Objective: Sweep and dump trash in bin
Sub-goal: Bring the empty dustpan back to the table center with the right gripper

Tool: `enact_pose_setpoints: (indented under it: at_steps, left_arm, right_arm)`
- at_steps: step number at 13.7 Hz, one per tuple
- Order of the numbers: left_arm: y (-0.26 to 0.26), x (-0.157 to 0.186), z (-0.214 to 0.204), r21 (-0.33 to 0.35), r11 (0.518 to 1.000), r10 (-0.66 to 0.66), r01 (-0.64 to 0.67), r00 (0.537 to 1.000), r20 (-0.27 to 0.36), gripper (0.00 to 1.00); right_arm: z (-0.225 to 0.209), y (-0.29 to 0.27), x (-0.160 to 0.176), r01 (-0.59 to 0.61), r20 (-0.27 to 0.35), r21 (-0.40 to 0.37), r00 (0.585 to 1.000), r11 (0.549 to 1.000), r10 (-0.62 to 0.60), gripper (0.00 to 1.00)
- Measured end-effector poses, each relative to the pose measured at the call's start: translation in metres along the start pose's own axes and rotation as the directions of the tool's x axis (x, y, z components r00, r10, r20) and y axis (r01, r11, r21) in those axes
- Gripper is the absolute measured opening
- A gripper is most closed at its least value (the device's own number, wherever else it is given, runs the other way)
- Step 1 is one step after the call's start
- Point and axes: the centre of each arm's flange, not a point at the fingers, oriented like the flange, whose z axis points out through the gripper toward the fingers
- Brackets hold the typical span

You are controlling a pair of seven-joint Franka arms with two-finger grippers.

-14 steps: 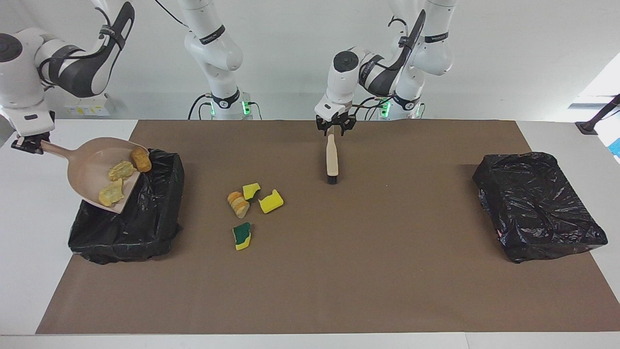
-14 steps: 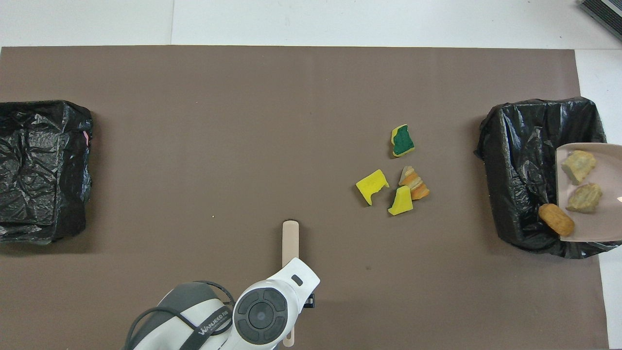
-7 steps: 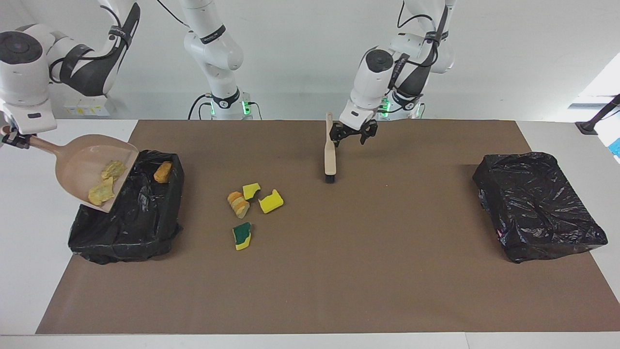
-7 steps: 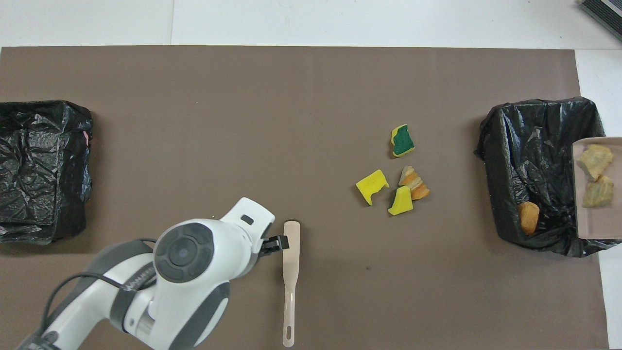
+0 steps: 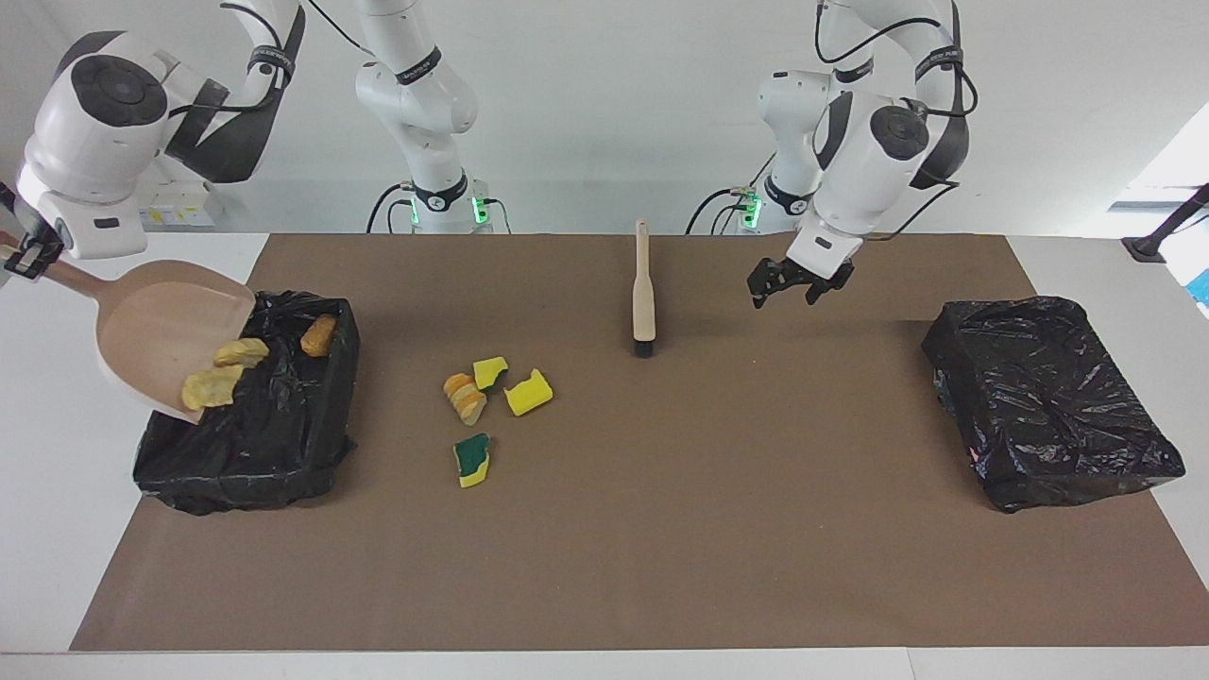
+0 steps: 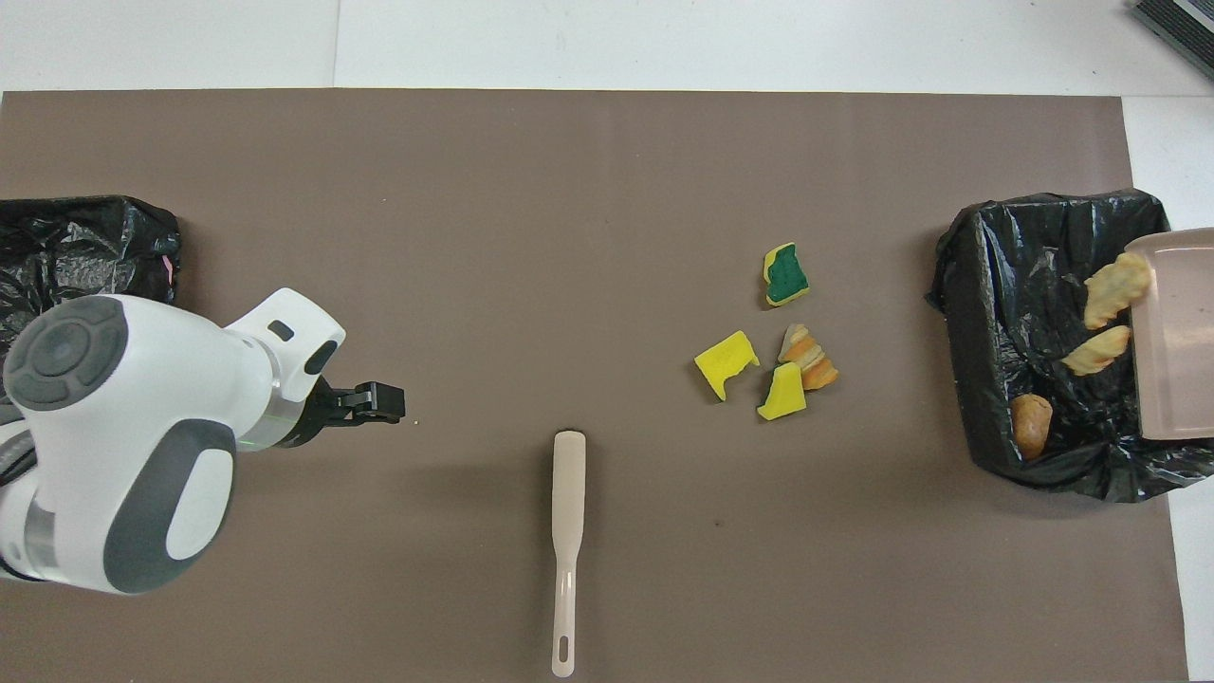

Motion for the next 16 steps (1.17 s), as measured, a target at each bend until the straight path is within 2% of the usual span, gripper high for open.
enact_pose_setpoints:
  at_steps: [3,5,6,8,10,12,14,16]
  left_arm:
    - [-0.049,0.014,-0.006,0.008,0.996,0.090,-0.090,0.996,-0.005,1.00]
    - [-0.072,0.019,-0.016,0.038,0.990,0.137,-0.138,0.990,0.006,1.00]
    - [-0.077,0.020,-0.032,0.055,0.986,0.157,-0.159,0.987,0.029,1.00]
    - [-0.076,0.019,-0.081,0.066,0.980,0.186,-0.189,0.981,0.057,1.00]
    - [-0.072,0.013,-0.122,0.067,0.978,0.193,-0.197,0.979,0.060,1.00]
    - [-0.068,0.003,-0.162,0.067,0.977,0.199,-0.203,0.978,0.069,1.00]
    - [-0.066,-0.005,-0.191,0.068,0.976,0.204,-0.208,0.977,0.057,1.00]
    - [-0.065,-0.006,-0.196,0.069,0.976,0.206,-0.209,0.977,0.047,1.00]
  right_arm:
    - [0.004,-0.003,-0.008,-0.006,0.017,0.007,1.000,1.000,0.006,0.32]
    - [-0.004,-0.009,-0.016,-0.028,0.016,0.010,0.999,1.000,0.027,0.32]
    - [-0.009,-0.015,-0.020,-0.051,-0.010,0.030,0.999,0.998,0.052,0.32]
    - [-0.018,-0.026,-0.016,-0.113,-0.148,0.093,0.981,0.989,0.126,0.32]
    - [-0.027,-0.026,0.002,-0.187,-0.298,0.145,0.928,0.972,0.223,0.32]
    - [-0.040,-0.024,0.025,-0.264,-0.391,0.222,0.858,0.939,0.334,0.32]
    - [-0.065,-0.020,0.056,-0.363,-0.410,0.329,0.776,0.872,0.478,0.32]
    - [-0.100,-0.014,0.090,-0.455,-0.400,0.400,0.695,0.796,0.598,0.32]
